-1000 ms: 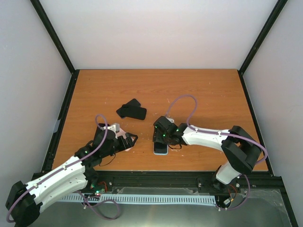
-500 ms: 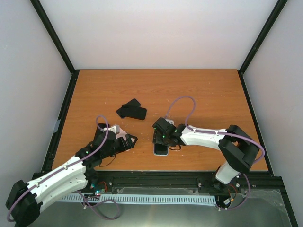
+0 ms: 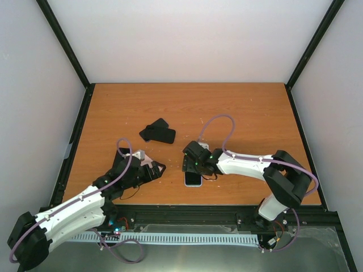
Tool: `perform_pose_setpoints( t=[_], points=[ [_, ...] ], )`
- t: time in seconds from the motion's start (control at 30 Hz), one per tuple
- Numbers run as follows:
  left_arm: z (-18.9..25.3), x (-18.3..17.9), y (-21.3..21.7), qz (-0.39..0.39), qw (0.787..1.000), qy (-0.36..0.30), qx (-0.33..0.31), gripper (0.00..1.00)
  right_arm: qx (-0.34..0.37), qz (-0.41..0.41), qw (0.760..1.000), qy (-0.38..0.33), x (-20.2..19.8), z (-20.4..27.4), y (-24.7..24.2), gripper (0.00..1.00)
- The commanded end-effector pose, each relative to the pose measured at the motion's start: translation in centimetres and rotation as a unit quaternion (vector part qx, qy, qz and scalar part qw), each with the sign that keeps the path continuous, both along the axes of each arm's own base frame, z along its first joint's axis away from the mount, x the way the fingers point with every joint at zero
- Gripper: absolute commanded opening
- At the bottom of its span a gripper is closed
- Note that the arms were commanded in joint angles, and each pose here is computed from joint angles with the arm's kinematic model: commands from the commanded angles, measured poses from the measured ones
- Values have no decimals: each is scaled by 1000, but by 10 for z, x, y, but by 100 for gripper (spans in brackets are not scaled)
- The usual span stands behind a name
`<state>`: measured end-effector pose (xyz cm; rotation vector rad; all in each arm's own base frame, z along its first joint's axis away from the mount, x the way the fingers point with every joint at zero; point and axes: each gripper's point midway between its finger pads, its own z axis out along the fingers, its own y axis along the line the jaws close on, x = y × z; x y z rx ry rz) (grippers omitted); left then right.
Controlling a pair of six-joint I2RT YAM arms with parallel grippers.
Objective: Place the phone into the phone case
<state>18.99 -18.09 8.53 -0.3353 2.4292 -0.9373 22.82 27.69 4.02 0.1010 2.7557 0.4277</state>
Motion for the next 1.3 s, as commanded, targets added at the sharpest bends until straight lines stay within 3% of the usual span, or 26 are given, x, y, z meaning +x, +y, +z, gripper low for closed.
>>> perform_pose_setpoints(
  t=[0.0,0.23,0.53,0.83,1.1,1.27],
  points=[
    [6,5,-5,1,1000,-5,-11,99,-3,7,1000,-23,2,17,-3,87],
    [12,13,-16,-15,1000,-6,-6,96,25,22,999,-39,7,25,-12,87],
    [16,33,-49,-57,998,-2,-10,83,87,21,993,-75,30,32,-27,60],
    [-7,44,-74,-84,996,33,-7,72,120,28,991,-61,63,25,-33,54],
    [-13,49,-79,-87,995,39,-3,71,117,39,992,-28,70,1,-29,48],
    [-16,51,-80,-85,996,40,3,69,116,39,992,3,58,-22,-31,36]
  ],
)
